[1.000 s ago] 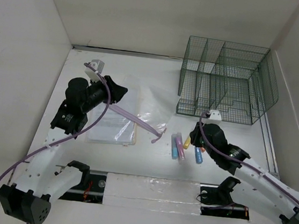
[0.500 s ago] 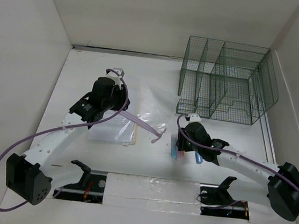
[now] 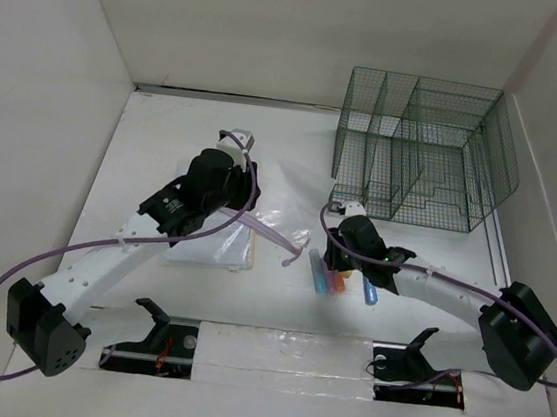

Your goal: Organize the desk

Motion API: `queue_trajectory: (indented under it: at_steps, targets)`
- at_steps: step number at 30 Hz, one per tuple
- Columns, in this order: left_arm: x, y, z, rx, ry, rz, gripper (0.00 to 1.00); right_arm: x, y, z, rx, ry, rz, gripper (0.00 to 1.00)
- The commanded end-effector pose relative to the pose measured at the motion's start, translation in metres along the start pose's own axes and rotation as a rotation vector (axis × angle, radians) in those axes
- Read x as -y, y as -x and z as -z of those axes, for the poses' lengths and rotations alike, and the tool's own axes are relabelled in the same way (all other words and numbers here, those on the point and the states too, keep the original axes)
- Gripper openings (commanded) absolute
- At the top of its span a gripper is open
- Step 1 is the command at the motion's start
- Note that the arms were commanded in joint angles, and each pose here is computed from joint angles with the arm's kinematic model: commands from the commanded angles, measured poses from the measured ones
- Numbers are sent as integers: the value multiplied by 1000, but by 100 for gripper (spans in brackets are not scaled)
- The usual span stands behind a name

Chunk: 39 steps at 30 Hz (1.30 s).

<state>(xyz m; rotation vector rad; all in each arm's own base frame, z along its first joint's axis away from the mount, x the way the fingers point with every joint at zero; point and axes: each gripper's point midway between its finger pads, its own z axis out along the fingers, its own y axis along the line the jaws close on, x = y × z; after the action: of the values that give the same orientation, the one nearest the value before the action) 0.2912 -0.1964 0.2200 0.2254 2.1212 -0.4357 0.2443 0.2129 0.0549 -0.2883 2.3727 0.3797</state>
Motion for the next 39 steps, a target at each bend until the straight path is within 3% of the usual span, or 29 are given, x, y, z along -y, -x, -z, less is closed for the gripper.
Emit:
queue_trajectory:
  at_steps: [1,17,22,25,29,33,39]
  targets:
    - [5,5,7,42,-46,-9,38,-15,25,1,66,45,-1,39]
    - [5,4,13,68,-67,-39,40,12,22,-27,37,-130,8,39]
    - [6,4,13,69,-73,-39,40,14,20,-33,27,-150,6,34]
    - [7,4,14,71,-79,-40,40,18,24,-27,46,-170,-5,31]
    - [7,4,14,71,-82,-40,40,13,41,-8,109,-138,-21,36]
    - [9,3,13,68,-89,-39,40,13,56,11,170,-123,-24,35]
    - [10,5,14,72,-94,-37,40,20,29,-8,57,-133,-1,32]
